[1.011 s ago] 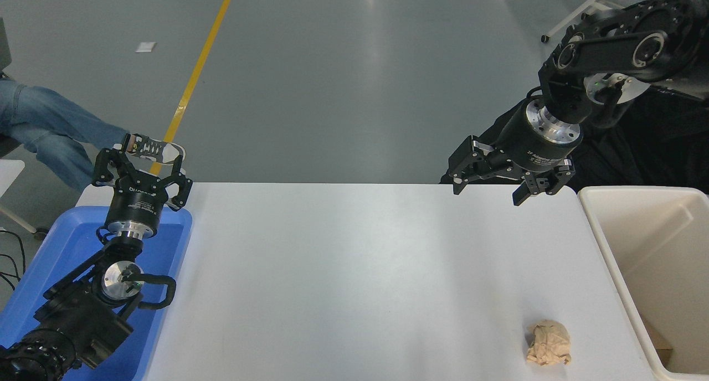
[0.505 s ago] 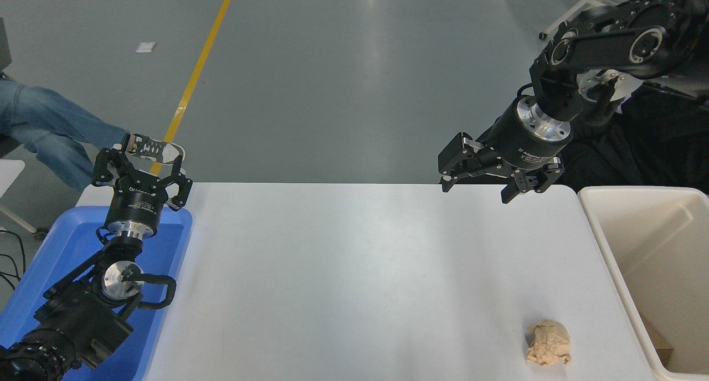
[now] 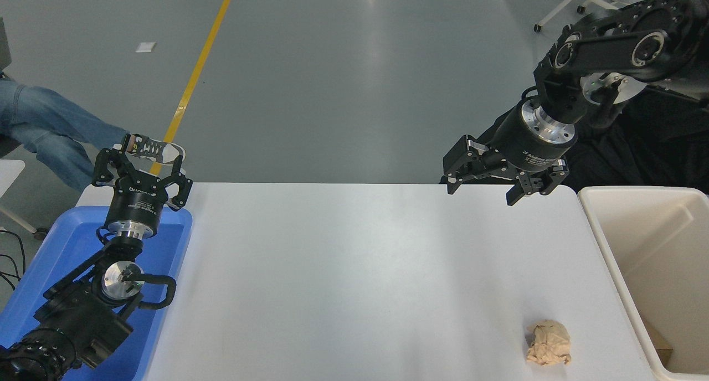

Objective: Pick up paper ball place in dustbin

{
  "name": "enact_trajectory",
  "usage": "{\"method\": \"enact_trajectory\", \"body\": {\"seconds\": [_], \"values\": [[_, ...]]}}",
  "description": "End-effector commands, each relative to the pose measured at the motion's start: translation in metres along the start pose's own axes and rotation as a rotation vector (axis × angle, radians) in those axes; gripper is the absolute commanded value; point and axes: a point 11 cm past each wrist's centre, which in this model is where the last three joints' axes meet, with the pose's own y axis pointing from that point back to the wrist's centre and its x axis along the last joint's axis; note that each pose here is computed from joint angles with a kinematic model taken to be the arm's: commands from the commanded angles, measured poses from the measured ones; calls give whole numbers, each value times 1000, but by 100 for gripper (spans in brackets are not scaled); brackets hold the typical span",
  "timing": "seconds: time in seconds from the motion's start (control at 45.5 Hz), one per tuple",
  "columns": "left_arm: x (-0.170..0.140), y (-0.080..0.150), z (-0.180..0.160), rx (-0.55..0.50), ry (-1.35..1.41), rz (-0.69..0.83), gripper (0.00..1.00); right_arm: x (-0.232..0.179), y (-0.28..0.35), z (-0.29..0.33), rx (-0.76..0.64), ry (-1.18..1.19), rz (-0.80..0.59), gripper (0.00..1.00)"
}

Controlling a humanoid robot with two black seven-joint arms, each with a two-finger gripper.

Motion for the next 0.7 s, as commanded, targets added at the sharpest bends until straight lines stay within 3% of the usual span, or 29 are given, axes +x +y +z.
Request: {"method": "enact_trajectory", "body": {"seconds": [0.0,0.264,0.484,0.681], "values": [[0,0,0,0,0,0,99,3,-30,46,-137,-28,78,100],[0,0,0,0,0,0,99,-14,-76,70,-212,24,66,100],[0,0,0,0,0,0,99,-47,-121,95,-268,92,-43,100],[0,0,0,0,0,0,99,-65,-148,114,-248,54,-49,100]]}}
